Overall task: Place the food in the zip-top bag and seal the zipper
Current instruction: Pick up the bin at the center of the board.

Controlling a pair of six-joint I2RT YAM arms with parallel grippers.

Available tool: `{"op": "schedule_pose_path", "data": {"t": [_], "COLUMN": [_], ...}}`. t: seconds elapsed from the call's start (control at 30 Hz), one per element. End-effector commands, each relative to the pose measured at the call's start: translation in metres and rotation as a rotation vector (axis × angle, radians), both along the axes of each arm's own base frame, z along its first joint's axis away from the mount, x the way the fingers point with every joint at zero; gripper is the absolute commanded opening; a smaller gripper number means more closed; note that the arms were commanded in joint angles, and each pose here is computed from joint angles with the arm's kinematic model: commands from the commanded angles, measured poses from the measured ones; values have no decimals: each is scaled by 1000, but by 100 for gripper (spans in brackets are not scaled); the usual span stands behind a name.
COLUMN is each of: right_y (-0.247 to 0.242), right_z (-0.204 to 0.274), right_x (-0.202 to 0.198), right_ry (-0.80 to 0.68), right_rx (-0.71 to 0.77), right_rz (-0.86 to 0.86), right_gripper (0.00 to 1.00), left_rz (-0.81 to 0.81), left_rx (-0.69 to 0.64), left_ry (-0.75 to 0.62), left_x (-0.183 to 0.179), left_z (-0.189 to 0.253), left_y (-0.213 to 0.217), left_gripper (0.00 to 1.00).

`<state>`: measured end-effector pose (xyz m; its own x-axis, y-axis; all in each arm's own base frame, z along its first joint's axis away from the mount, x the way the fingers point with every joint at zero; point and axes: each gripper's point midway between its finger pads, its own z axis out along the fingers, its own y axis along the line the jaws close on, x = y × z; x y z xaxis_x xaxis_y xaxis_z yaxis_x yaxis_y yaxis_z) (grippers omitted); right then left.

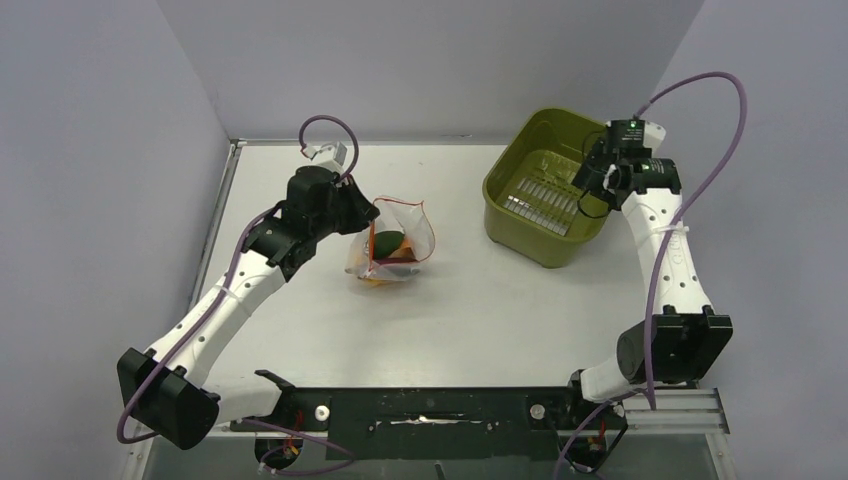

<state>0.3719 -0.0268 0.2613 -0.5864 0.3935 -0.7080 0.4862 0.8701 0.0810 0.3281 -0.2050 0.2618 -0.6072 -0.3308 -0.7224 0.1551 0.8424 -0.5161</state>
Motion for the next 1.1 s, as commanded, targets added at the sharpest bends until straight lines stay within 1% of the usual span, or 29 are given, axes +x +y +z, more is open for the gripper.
{"op": "schedule_pose_path", "data": {"t": [0.0,0.07,0.2,0.33,0.63,0.73,0.77,0.9,0.93,1.07], "right_y": [-48,-62,-74,-69,-79,-83,-84,-83,-84,-88], "right_z": [-1,-14,-32,-48,-91,-100,-102,-111,-111,-104], "right_x": [11,17,35,52,53,54,55,63,65,76], "right_ry": [-46,-25,-12,-32,70,79,79,66,61,17], "right_rx": [-69,-67,-27,6,-27,-53,-58,-54,-60,-94], "right_rz": [-82,-91,-69,-26,-24,-9,-3,20,19,38], "right_gripper": [73,76,75,72,62,54,50,43,39,15], "left_rz": [-15,-16,-2,-4,-3,0,1,11,10,8], "left_rx": [-51,-45,-30,-26,-29,-24,-22,-17,-16,-10], "left_ry": [-117,-123,-121,-115,-121,-116,-116,-128,-133,-138], "left_x": [5,5,4,3,6,5,5,6,6,6], "left_z": [37,39,35,32,34,32,31,32,33,33], "left_y": [-3,-1,3,3,2,3,4,6,6,7], "left_gripper": [0,0,0,0,0,0,0,0,0,0]}}
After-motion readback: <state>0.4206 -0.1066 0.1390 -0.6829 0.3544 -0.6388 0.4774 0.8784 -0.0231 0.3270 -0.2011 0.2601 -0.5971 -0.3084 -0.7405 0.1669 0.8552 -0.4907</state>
